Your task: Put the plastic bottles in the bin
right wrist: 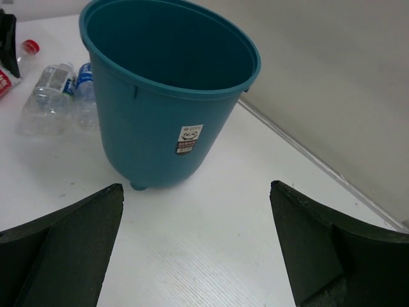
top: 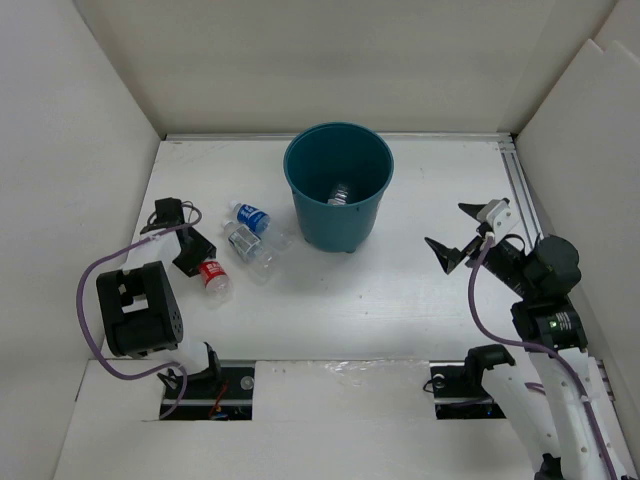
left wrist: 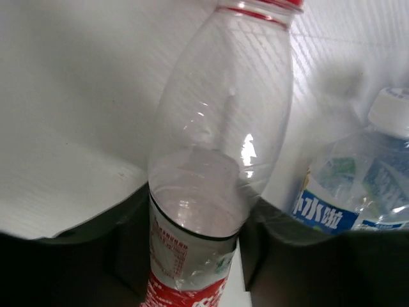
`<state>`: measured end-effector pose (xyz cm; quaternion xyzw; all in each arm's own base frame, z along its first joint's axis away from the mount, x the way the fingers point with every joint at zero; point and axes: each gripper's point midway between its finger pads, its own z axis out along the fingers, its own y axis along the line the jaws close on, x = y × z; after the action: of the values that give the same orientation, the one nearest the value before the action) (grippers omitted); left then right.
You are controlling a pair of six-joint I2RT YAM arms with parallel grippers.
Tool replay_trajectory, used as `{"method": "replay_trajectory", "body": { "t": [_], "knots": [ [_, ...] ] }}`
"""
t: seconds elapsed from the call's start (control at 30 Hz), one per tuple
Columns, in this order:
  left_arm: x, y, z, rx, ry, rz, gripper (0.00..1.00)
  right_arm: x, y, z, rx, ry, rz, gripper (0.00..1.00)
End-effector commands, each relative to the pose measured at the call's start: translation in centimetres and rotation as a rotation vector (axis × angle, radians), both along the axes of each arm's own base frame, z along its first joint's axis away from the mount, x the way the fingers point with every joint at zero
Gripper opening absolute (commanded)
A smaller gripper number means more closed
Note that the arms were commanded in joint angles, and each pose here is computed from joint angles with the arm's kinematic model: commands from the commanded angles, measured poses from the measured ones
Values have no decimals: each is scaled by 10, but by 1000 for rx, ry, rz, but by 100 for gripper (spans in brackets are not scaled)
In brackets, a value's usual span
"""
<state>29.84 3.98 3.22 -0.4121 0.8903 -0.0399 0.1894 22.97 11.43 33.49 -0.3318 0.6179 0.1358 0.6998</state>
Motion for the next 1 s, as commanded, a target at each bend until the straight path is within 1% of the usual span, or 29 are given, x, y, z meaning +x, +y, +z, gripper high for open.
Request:
{"method": "replay_trajectory", "body": {
  "t": [0.0,0.03,0.07,0.1,0.17,0.2,0.23,0.27,0.3,0.33,0.4,0.43,0.47,0.53,0.6,0.67,0.7,0.73,0.77,0.8,0.83,0.87,0.9,0.93,0.97],
  "knots": [
    [-9,10,-8,-2,49,28,37,-9,15,23,18,-79,98,100],
    [-9,12,-8,-8,47,27,27,-12,22,23,8,-88,148,100],
    [-7,14,-5,-14,36,35,12,-15,25,23,0,-95,177,100],
    [-3,18,1,-6,7,44,6,-20,28,29,-12,-120,204,100],
    [2,19,13,2,-42,42,0,-32,37,35,-26,-149,285,100],
    [7,20,23,11,-74,42,0,-40,40,45,-29,-175,315,100],
    [17,20,46,24,-159,25,0,-45,42,50,-39,-197,343,100],
    [21,19,58,26,-208,19,0,-54,51,54,-43,-214,414,100],
    [29,20,76,35,-277,12,0,-62,54,65,-44,-247,442,100],
    [31,20,103,60,-365,10,0,-59,59,67,-33,-237,465,100],
    [36,17,140,103,-481,-5,0,-65,72,72,-15,-235,530,100],
    [39,15,164,135,-542,-8,0,-65,75,78,-4,-237,534,100],
    [37,8,197,157,-642,-17,0,-59,82,77,1,-214,547,100],
    [34,9,238,188,-746,-8,0,-57,95,89,24,-219,553,100],
    [26,0,274,190,-845,-31,0,-43,115,88,33,-181,563,100],
    [23,-7,305,182,-928,-61,0,-46,144,103,53,-188,599,100],
    [17,-12,319,178,-978,-78,0,-33,169,91,41,-135,611,100],
    [13,-20,329,160,-1020,-114,0,-39,192,90,38,-119,631,100],
    [10,-24,347,169,-1092,-130,0,-38,205,108,58,-143,635,100],
    [-2,-32,363,173,-1164,-154,0,-25,233,91,35,-97,641,100],
    [-8,-35,372,179,-1211,-165,0,-21,248,91,35,-92,636,100],
    [-13,-36,384,195,-1272,-168,0,-21,260,105,57,-107,653,100],
    [-16,-39,384,182,-1296,-176,0,-22,274,103,65,-94,683,100],
    [-22,-43,393,184,-1334,-193,0,-12,296,96,93,-69,708,100],
    [-24,-53,396,157,-1349,-248,0,-19,310,96,108,-64,767,100]
  ]
}}
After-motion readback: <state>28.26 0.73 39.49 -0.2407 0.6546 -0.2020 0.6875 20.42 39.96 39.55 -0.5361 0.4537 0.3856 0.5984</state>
